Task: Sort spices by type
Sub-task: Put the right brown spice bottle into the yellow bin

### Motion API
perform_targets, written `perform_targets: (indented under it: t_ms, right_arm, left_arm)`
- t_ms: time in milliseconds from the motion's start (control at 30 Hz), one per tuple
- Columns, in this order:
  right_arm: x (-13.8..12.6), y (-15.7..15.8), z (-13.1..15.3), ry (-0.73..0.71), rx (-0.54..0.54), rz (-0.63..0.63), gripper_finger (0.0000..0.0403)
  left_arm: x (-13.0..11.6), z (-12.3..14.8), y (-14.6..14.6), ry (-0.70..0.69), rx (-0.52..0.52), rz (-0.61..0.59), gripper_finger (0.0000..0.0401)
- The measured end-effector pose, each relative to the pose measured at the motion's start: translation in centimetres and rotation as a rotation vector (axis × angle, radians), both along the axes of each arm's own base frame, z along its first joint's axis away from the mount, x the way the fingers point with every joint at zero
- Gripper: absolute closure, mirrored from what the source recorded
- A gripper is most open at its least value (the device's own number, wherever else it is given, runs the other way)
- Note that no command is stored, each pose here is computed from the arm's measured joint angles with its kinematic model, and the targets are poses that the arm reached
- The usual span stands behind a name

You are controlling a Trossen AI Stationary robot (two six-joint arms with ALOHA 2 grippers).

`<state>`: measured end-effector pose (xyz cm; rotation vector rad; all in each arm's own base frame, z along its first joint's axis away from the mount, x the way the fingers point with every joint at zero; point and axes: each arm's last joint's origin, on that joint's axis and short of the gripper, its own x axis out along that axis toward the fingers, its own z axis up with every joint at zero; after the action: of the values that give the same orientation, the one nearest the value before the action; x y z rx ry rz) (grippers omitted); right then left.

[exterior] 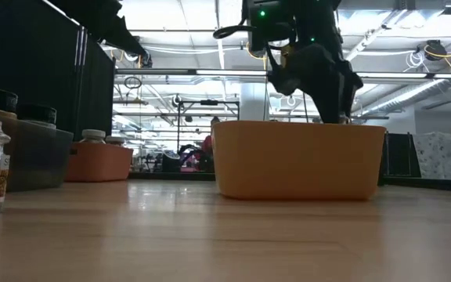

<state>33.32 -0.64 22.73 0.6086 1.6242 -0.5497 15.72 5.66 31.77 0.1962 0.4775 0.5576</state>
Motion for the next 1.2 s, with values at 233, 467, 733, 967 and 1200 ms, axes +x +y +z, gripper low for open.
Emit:
perform_targets:
  t_ms: [233, 467, 733, 967, 1200]
  right_arm:
    - [0.8, -0.1, -0.1, -0.080, -0.030, 0.019, 0.0257]
    - [1.7, 0.3, -1.0, -0.117, -0.020, 0.067, 0.0257]
    - [2.0, 0.8, -3.2, -0.012, 0.018, 0.115, 0.0257]
    - [2.3, 0.6, -3.6, -0.024, -0.030, 0.133, 0.0254]
    - [2.5, 0.5, -3.6, -0.037, -0.048, 0.124, 0.0207]
  left_arm:
    - [0.0, 0.0, 0.0, 0.000, 0.000, 0.000, 0.0383]
    - [0.0, 0.0, 0.0, 0.000, 0.000, 0.000, 0.0383]
    - [0.0, 0.0, 0.0, 0.000, 0.000, 0.000, 0.0383]
    - [0.0, 0.0, 0.0, 0.000, 0.000, 0.000, 0.0383]
    - [0.0, 0.0, 0.0, 0.000, 0.000, 0.000, 0.0383]
